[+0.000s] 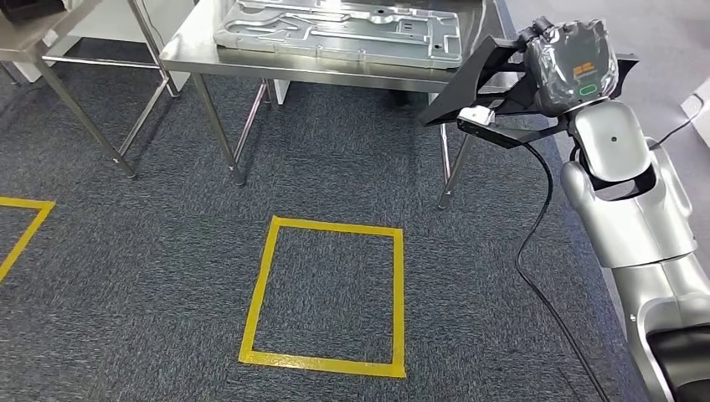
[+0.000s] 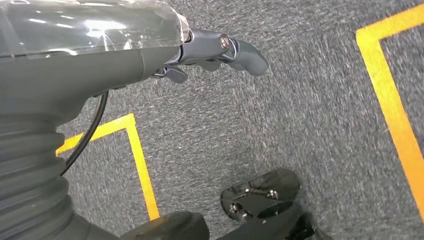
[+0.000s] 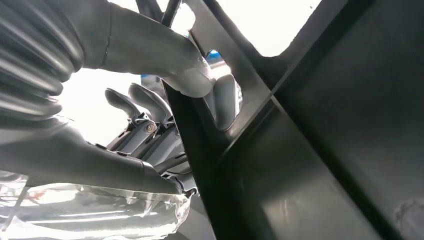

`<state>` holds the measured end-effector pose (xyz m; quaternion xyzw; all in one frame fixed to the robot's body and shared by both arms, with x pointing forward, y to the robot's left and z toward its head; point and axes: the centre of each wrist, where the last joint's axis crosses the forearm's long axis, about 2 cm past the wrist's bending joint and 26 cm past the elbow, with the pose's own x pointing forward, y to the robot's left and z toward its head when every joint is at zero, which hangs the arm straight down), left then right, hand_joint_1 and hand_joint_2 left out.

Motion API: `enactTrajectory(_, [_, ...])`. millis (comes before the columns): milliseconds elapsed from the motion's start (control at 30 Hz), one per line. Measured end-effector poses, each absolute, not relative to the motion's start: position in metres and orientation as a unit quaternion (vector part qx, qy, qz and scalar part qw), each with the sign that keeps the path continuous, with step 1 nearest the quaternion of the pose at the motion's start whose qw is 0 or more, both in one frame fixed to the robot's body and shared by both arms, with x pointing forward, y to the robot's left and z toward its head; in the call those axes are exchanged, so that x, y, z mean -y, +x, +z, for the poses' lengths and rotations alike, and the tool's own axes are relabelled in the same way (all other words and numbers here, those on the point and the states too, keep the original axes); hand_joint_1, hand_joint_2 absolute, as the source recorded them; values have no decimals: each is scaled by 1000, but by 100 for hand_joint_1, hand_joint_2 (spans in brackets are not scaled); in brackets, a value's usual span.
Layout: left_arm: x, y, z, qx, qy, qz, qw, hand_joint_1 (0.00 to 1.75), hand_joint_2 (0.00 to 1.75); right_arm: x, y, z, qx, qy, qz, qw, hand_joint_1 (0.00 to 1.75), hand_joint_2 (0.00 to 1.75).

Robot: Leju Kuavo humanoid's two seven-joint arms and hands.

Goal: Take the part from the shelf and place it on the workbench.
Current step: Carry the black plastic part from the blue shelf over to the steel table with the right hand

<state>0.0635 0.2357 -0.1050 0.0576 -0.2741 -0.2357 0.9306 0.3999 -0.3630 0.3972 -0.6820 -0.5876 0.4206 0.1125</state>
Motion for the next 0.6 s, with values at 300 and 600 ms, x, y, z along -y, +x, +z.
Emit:
enactTrajectory(300, [-234, 65, -105, 276, 56, -236, 930, 0, 175, 363, 401, 401, 588, -683, 419, 110, 175, 175])
enactTrajectory(600, [-234, 63, -105, 275, 54, -236, 930, 0, 175, 360, 401, 400, 592, -679, 420, 111, 175, 175])
